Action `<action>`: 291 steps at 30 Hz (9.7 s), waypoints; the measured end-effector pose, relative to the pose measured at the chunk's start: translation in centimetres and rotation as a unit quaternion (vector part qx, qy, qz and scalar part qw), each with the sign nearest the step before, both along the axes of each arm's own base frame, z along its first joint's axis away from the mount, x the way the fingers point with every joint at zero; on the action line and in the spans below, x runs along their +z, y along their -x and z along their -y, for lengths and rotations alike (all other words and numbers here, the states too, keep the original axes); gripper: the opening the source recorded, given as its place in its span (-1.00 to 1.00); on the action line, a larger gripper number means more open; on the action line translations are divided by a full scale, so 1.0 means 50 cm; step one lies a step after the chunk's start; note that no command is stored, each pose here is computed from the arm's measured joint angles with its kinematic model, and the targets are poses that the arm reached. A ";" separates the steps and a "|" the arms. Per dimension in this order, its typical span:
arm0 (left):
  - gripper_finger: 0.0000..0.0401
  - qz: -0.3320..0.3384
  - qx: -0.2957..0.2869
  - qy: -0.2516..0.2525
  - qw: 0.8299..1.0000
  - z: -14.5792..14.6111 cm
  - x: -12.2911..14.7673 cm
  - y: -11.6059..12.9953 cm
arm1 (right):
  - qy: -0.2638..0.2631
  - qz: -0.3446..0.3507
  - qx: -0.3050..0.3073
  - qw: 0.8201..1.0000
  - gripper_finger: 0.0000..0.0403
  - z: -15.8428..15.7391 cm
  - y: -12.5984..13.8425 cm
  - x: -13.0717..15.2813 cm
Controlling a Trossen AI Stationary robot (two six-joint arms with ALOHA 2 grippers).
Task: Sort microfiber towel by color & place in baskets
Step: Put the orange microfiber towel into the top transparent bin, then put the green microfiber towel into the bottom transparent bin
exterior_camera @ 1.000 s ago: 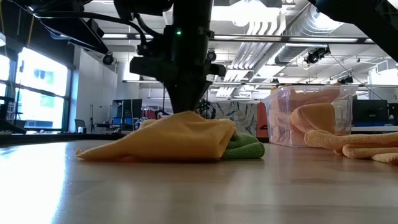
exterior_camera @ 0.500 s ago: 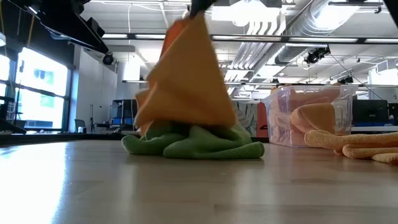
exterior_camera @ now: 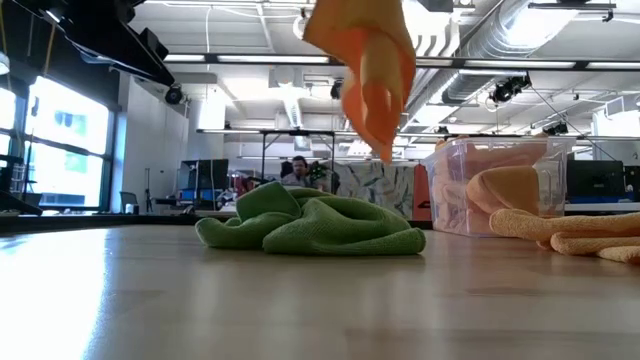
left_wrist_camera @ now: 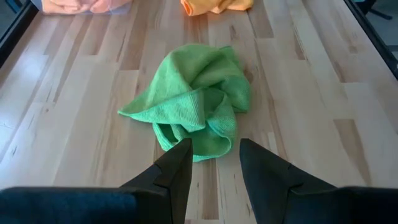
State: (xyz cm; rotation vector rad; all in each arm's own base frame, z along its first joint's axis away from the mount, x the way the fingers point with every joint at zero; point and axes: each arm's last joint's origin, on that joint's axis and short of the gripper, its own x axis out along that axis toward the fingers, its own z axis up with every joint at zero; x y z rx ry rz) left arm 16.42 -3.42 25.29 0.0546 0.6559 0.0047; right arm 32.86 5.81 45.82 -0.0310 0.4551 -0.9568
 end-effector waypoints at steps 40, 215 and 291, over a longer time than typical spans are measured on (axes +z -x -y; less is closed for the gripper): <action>-0.39 0.091 0.080 -0.020 0.992 -0.019 0.028 -0.020 | -0.086 -0.195 -0.098 0.972 -1.00 0.339 0.375 -0.170; -0.05 -0.353 0.227 0.095 0.902 0.028 -0.267 -0.511 | -0.299 -0.046 0.311 0.901 -1.00 -0.104 0.349 -0.483; -0.65 -0.366 0.095 0.114 0.919 0.365 -0.138 0.111 | -0.347 0.199 0.149 0.905 -1.00 -0.035 0.272 -0.443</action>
